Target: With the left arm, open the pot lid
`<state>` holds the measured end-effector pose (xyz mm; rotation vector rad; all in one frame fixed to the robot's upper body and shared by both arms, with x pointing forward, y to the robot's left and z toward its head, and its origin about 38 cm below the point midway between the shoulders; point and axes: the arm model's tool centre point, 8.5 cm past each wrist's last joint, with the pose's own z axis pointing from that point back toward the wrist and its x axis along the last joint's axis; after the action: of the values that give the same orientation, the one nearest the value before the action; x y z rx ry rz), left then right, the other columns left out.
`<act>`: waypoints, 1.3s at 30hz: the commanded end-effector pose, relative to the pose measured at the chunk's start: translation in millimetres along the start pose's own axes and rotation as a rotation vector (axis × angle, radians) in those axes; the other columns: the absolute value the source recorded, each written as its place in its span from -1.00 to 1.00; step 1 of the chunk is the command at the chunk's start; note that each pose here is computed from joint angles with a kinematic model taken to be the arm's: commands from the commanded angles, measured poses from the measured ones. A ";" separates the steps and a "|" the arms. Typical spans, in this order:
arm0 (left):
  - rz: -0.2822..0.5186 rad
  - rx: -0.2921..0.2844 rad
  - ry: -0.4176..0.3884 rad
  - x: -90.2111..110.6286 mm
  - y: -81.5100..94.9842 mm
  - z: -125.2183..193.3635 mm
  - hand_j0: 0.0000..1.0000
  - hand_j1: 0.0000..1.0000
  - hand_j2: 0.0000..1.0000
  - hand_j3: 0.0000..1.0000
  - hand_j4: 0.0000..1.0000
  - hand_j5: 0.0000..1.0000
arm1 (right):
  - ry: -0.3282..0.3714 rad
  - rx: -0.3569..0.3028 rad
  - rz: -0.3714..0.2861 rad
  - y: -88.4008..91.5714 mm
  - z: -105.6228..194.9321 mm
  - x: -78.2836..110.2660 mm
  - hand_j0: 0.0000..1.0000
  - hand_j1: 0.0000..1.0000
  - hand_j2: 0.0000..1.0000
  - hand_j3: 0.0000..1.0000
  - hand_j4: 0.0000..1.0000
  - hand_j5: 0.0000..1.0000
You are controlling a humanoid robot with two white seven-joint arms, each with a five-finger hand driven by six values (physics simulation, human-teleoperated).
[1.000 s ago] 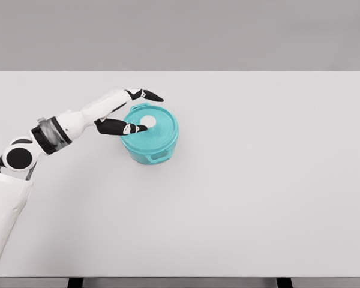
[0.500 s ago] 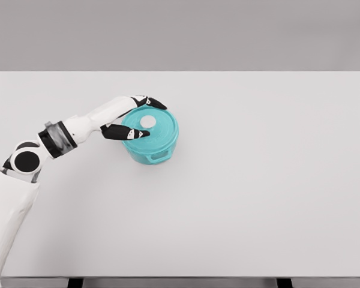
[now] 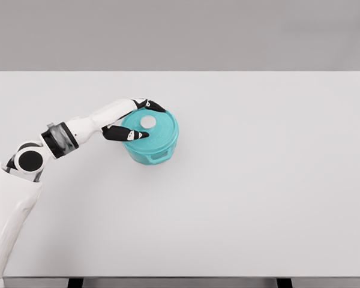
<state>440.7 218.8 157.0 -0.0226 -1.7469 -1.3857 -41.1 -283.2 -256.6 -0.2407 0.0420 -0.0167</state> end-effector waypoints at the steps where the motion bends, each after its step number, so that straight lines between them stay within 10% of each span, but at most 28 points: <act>1: 0.010 0.001 0.003 -1.7 -0.8 0.4 0.46 0.46 0.46 0.46 0.46 0.46 | 0.000 0.000 0.000 0.0 0.0 -0.1 1.00 1.00 1.00 1.00 1.00 1.00; 32: 0.032 -0.007 0.018 -8.8 -5.0 -2.6 0.28 0.28 0.28 0.28 0.28 0.28 | 0.000 0.000 0.000 0.0 0.0 -0.1 1.00 1.00 1.00 1.00 1.00 1.00; 39: 0.031 -0.005 0.017 -8.7 -4.1 -1.9 -0.05 -0.05 -0.05 -0.05 -0.05 -0.05 | 0.000 0.000 0.000 0.0 0.0 -0.1 1.00 1.00 1.00 1.00 1.00 1.00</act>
<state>444.7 219.2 146.7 -0.0386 -1.7167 -1.3714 -41.0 -283.2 -256.6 -0.2404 0.0419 -0.0167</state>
